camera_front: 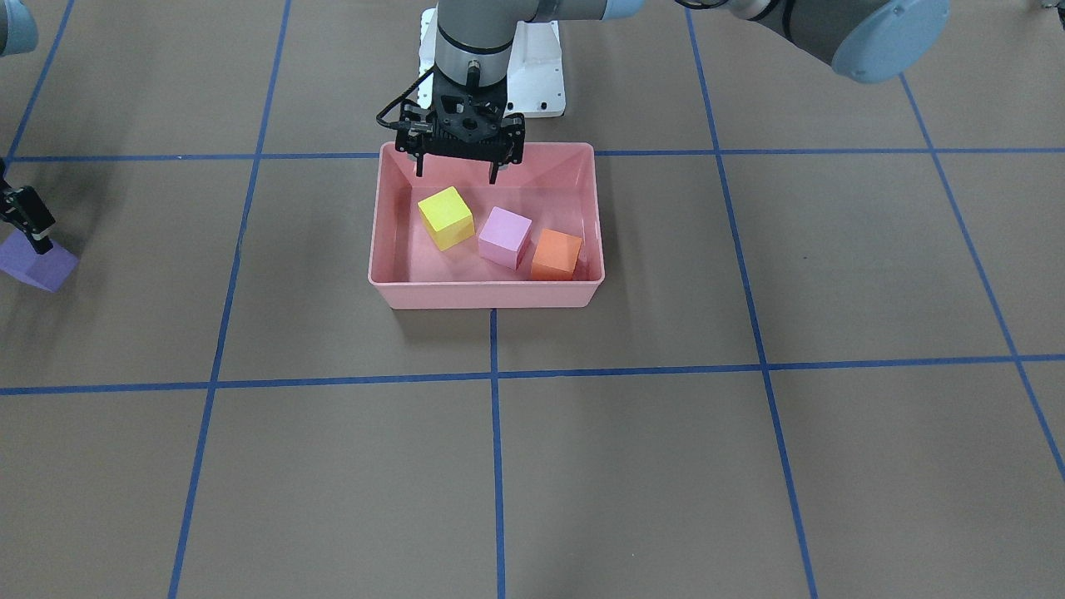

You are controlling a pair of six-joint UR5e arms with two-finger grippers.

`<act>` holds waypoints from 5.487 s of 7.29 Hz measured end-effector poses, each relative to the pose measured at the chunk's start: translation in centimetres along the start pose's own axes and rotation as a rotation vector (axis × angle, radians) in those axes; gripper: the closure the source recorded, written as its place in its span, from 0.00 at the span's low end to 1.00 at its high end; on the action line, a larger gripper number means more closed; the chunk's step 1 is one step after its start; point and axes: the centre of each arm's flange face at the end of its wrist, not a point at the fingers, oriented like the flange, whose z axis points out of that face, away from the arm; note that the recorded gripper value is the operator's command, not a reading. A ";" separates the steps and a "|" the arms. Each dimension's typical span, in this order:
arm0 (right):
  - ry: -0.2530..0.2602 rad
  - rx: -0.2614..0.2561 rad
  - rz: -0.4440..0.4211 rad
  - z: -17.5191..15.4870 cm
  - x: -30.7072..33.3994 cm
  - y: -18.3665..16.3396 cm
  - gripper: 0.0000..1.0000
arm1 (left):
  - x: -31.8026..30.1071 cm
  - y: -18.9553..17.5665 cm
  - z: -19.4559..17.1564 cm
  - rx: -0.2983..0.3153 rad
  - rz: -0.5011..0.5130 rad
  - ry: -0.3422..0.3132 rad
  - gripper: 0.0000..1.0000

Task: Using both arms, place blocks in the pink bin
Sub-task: 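Release the lilac cube in the bin while the right gripper grasps the purple-blue cube, then carry the purple-blue cube over the bin while the left arm withdraws, then release the purple-blue cube into the bin and withdraw the right arm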

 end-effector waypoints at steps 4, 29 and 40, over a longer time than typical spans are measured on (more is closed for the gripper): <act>0.069 -0.007 -0.025 0.3 -1.3 0.9 0.01 | -0.2 -0.1 0.1 0.001 -0.002 -0.003 0.00; -0.118 -0.075 -0.103 -16.8 -59.1 8.4 0.01 | -62.5 -9.3 -18.6 -0.041 0.493 -0.163 0.00; 0.017 -0.327 -0.600 -12.6 -11.8 -25.9 0.01 | -78.2 -3.3 -19.4 -0.065 0.245 -0.208 0.00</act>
